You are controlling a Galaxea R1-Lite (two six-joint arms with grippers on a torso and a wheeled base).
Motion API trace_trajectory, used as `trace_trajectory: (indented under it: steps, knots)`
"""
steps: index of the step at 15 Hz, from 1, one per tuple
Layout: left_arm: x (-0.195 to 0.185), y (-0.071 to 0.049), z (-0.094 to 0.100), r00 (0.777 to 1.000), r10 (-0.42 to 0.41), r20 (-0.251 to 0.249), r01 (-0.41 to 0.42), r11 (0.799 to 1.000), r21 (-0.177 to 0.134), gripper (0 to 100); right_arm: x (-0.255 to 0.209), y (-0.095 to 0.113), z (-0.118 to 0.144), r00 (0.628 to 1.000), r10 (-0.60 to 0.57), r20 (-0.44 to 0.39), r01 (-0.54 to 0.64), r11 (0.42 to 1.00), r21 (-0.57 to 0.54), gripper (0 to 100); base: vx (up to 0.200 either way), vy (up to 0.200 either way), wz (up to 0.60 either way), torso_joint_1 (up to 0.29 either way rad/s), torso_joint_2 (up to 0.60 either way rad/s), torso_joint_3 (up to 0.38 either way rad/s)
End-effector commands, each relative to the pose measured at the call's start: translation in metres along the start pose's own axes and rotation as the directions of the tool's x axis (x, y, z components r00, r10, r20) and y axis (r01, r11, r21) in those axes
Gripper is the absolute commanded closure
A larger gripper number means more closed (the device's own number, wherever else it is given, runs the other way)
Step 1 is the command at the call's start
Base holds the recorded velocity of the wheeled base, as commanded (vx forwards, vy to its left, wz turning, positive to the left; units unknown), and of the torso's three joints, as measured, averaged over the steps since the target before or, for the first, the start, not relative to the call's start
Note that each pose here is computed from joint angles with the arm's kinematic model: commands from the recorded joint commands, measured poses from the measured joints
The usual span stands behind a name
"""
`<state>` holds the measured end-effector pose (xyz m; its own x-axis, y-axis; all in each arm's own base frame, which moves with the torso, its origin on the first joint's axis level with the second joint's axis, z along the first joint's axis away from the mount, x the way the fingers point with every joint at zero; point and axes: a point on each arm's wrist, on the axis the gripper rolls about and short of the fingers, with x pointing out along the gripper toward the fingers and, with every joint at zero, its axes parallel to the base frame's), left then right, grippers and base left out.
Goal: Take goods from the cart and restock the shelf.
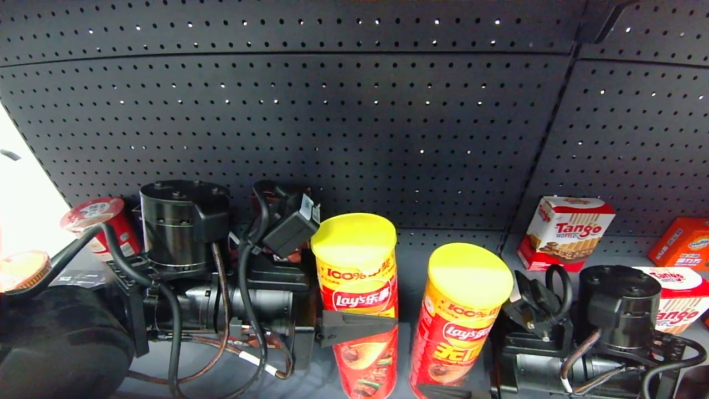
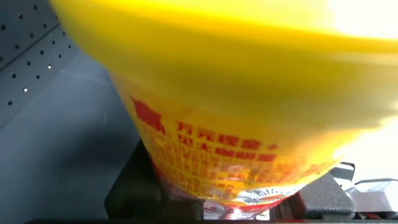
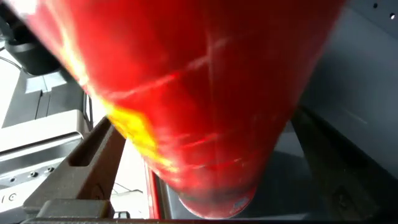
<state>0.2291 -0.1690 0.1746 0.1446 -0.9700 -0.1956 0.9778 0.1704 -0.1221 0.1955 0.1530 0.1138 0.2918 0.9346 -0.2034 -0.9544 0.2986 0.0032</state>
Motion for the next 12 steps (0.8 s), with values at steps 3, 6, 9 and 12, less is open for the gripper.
trace_trajectory:
  steps: [3, 6, 9, 12]
  knots:
    - [0.0, -0.001, -0.002, 1.0, -0.001, -0.004, 0.001, 1.0, -0.004, 100, -0.008, 0.006, 0.001, 1.0, -0.006, 0.005, 0.006, 1.0, -0.005, 0, 0.0, 0.0, 0.0, 0.0, 0.0, 0.0]
    - [0.0, -0.001, 0.0, 1.0, -0.001, -0.001, 0.001, 1.0, 0.001, 100, -0.022, 0.012, 0.014, 0.998, -0.026, 0.054, 0.028, 0.999, -0.034, 0, 0.0, 0.0, 0.0, 0.0, 0.0, 0.0]
    - [0.001, -0.002, 0.0, 1.0, -0.005, 0.0, 0.005, 1.0, 0.005, 100, -0.045, 0.027, 0.028, 0.991, -0.074, 0.113, 0.083, 0.994, -0.071, 0, 0.0, 0.0, 0.0, 0.0, 0.0, 0.0]
    - [0.002, -0.001, 0.001, 1.0, -0.003, 0.001, 0.003, 1.0, 0.006, 100, -0.068, 0.045, 0.043, 0.985, -0.079, 0.151, 0.094, 0.991, -0.093, 0, 0.0, 0.0, 0.0, 0.0, 0.0, 0.0]
